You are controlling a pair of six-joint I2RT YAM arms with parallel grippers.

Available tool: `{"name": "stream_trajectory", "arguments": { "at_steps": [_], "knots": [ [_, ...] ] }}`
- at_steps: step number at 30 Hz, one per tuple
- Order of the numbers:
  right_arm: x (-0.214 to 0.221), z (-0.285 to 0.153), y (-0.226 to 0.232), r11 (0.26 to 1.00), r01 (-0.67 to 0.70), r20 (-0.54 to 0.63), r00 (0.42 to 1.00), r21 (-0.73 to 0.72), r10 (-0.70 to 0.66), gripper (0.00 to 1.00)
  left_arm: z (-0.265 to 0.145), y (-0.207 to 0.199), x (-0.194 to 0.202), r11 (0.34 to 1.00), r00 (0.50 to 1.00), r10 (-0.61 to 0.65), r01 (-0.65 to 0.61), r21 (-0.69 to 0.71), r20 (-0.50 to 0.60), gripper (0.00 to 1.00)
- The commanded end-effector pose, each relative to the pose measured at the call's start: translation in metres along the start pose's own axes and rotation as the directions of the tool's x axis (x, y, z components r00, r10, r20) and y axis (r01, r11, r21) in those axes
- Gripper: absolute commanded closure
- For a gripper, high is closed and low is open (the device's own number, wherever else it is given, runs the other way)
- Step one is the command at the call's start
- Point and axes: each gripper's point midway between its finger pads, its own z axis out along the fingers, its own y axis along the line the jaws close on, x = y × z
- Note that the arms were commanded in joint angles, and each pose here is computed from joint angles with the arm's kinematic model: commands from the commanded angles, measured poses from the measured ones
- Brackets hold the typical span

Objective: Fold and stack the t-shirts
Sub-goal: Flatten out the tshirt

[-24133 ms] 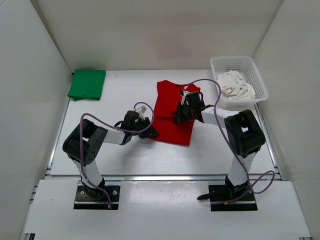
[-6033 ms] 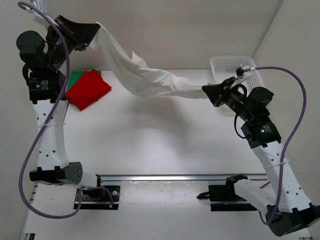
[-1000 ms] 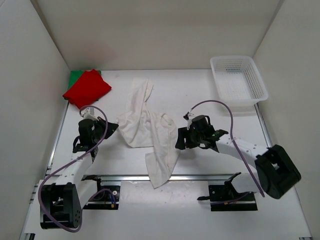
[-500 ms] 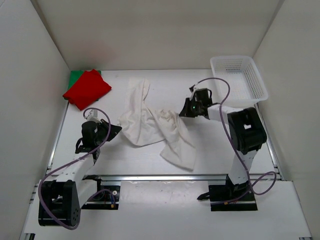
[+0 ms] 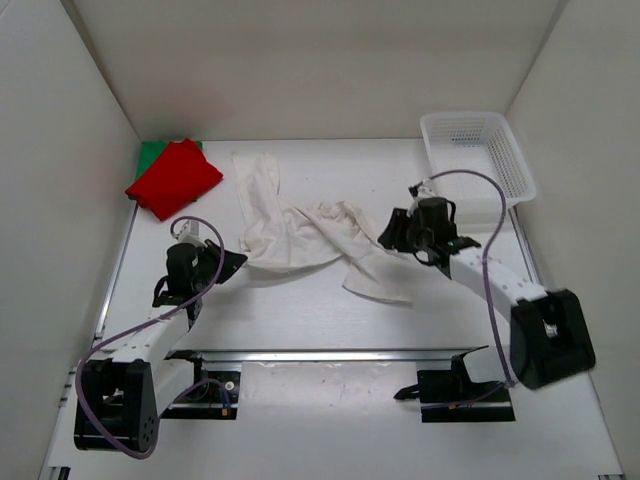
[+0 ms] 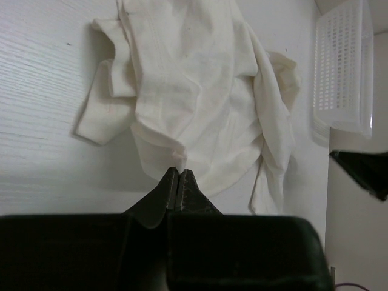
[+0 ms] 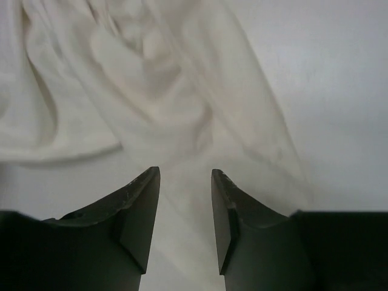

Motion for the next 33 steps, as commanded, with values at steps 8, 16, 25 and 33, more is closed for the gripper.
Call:
{"name": "stream_trajectory", "arguments": {
  "at_steps": [8,16,25,33],
  "knots": [
    [0.129,-0.099,-0.057,0.957,-0.215,0.007,0.976,0.197,0.218,0.55,-0.011,-0.038,0.022,0.986,0.997,0.078,-0.073,0.152,-0.027,1.0],
    [0.152,-0.097,-0.063,0.918,-0.37,-0.004,0.927,0.143,0.374,0.55,-0.012,-0.047,0.025,0.98,0.996,0.084,-0.079,0.181,-0.018,1.0],
    [0.168,-0.089,-0.057,0.856,-0.51,-0.028,0.857,0.08,0.514,0.6,-0.011,-0.044,0.026,0.981,0.997,0.069,-0.065,0.18,-0.018,1.0],
    [0.145,-0.085,-0.056,0.869,-0.493,0.063,0.869,0.028,0.491,0.9,-0.01,-0.041,0.026,0.984,0.998,0.062,-0.058,0.168,-0.018,1.0]
  ]
}}
